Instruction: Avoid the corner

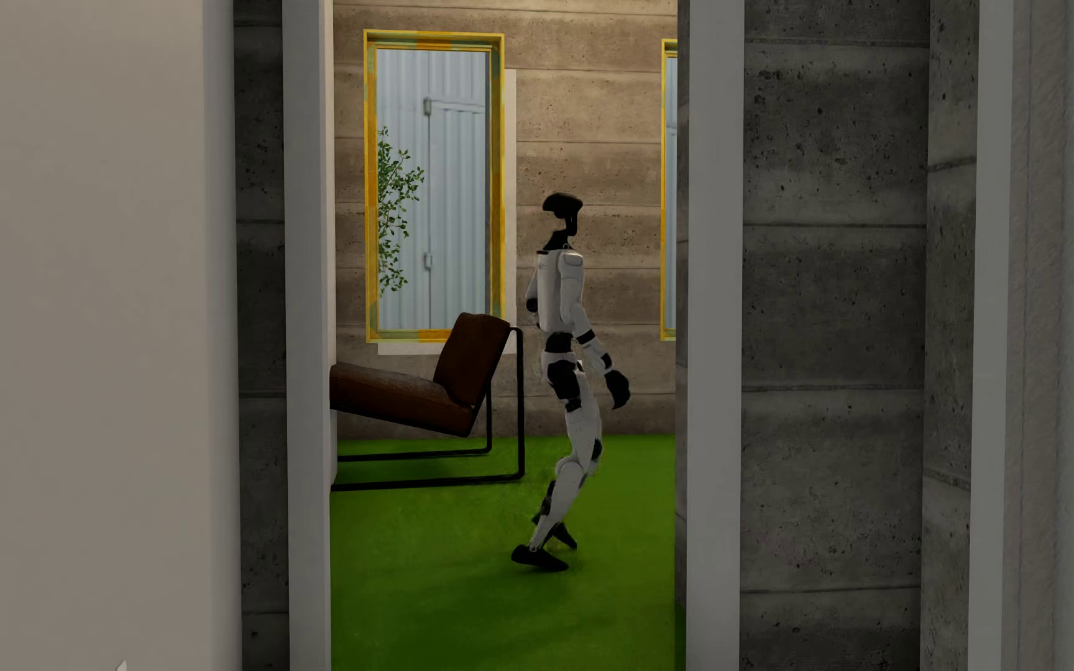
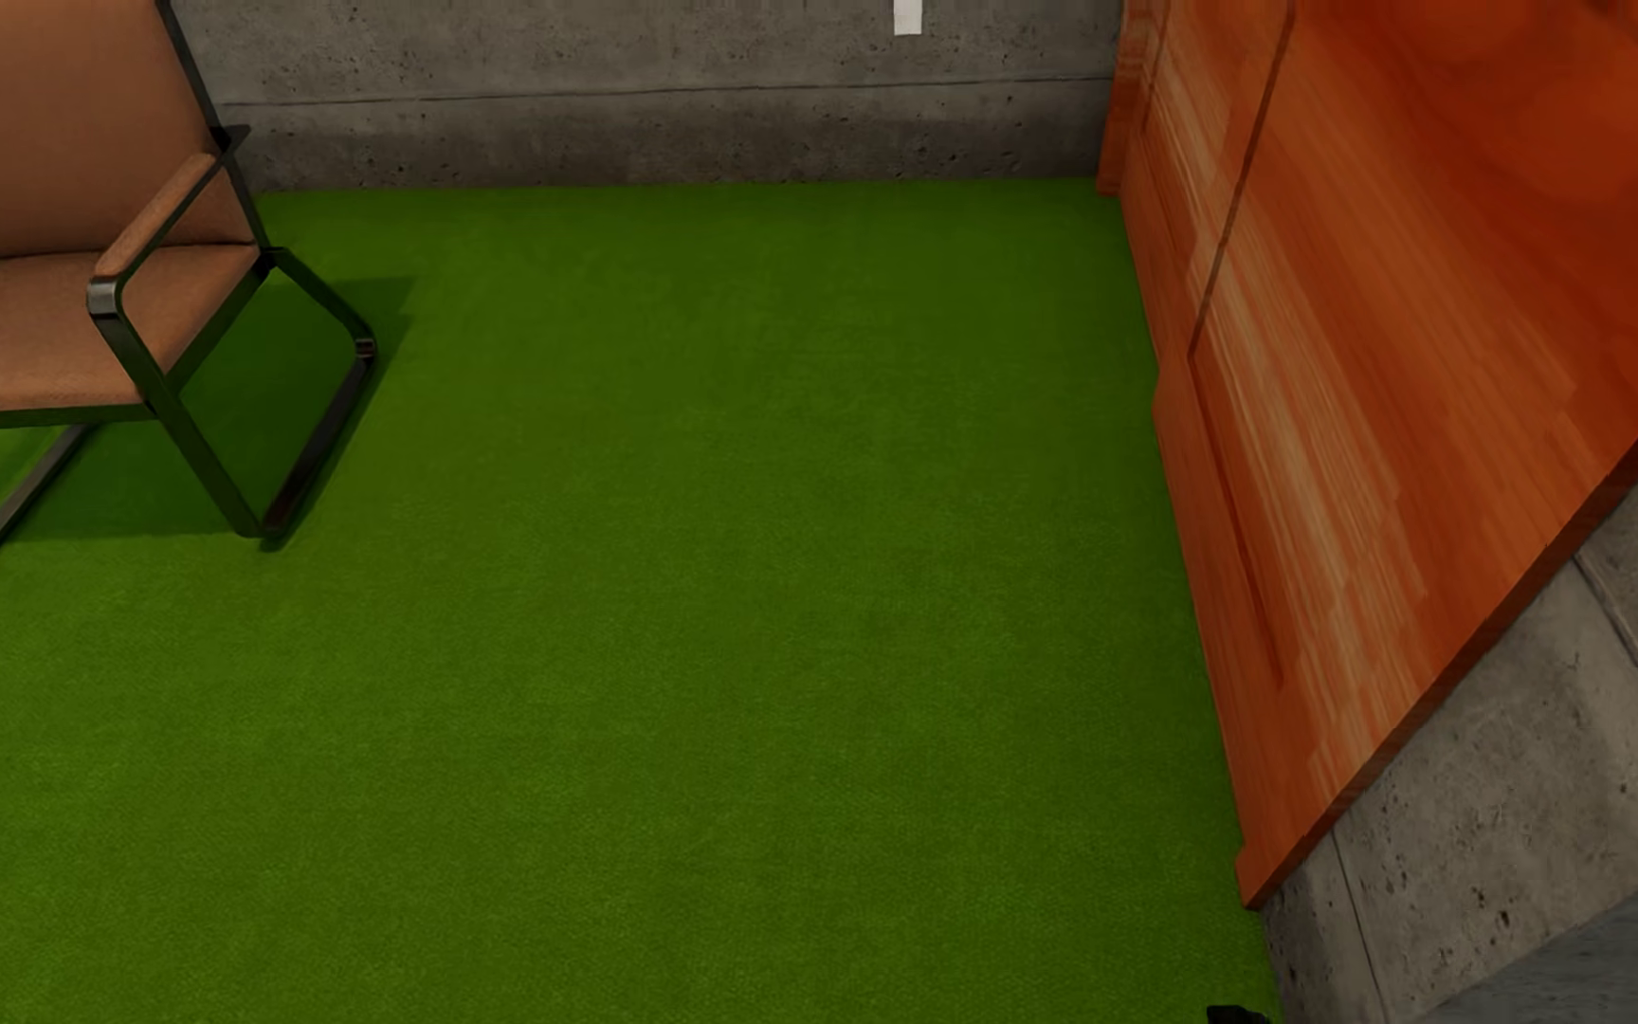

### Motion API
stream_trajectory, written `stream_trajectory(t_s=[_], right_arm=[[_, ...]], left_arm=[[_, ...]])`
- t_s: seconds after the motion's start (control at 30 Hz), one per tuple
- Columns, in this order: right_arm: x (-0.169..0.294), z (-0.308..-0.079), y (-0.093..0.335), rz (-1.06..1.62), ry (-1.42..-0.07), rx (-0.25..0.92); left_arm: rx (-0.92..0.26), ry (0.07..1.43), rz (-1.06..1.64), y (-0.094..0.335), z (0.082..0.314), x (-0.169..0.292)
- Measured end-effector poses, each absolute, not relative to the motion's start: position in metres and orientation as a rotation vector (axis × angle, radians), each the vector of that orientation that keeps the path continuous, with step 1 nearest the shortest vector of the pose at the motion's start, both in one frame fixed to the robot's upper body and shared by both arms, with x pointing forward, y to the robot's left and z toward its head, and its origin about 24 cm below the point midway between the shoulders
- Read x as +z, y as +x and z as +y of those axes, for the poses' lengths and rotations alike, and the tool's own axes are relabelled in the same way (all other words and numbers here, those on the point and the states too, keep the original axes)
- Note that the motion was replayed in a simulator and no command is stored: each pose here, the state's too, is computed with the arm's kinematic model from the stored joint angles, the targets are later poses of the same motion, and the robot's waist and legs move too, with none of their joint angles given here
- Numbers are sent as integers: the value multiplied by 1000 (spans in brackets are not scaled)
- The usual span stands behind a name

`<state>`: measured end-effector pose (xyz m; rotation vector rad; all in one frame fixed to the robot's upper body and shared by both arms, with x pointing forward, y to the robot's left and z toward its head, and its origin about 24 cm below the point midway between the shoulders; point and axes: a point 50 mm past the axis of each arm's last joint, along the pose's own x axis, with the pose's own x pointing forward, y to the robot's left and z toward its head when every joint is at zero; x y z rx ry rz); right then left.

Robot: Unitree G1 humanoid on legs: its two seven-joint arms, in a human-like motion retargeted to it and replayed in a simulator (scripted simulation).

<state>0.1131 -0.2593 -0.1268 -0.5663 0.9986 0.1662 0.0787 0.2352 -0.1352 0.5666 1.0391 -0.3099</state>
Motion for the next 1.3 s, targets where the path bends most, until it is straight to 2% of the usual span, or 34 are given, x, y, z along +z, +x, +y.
stream_trajectory(t_s=[0.2, 0.33, 0.43, 0.53, 0.6, 0.7, 0.83, 0.97, 1.07, 1.17, 1.3], right_arm=[[-140, -253, 86, 1095, -563, 208], [-154, -250, 30, 1269, -557, 253], [-158, -248, -12, 1397, -531, 256], [-160, -244, -35, 1466, -500, 251], [-160, -245, -23, 1436, -515, 253], [-153, -255, 32, 1270, -500, 158], [-125, -267, 117, 991, -512, 72], [-108, -268, 148, 877, -540, 77], [-117, -265, 133, 933, -542, 101], [-136, -265, 91, 1086, -502, 85], [-157, -258, 31, 1318, -522, 160]], left_arm=[[-292, 549, 1225, 27, 243, -149], [-324, 512, 1350, -17, 233, -155], [-345, 491, 1391, -33, 225, -157], [-322, 490, 1343, -16, 227, -156], [-283, 486, 1270, 7, 231, -153], [-234, 532, 1142, 51, 248, -141], [-143, 626, 1001, 112, 281, -118], [-69, 652, 888, 152, 297, -96], [-96, 651, 828, 163, 288, -89], [-141, 642, 834, 158, 276, -95], [-151, 610, 999, 113, 275, -120]])
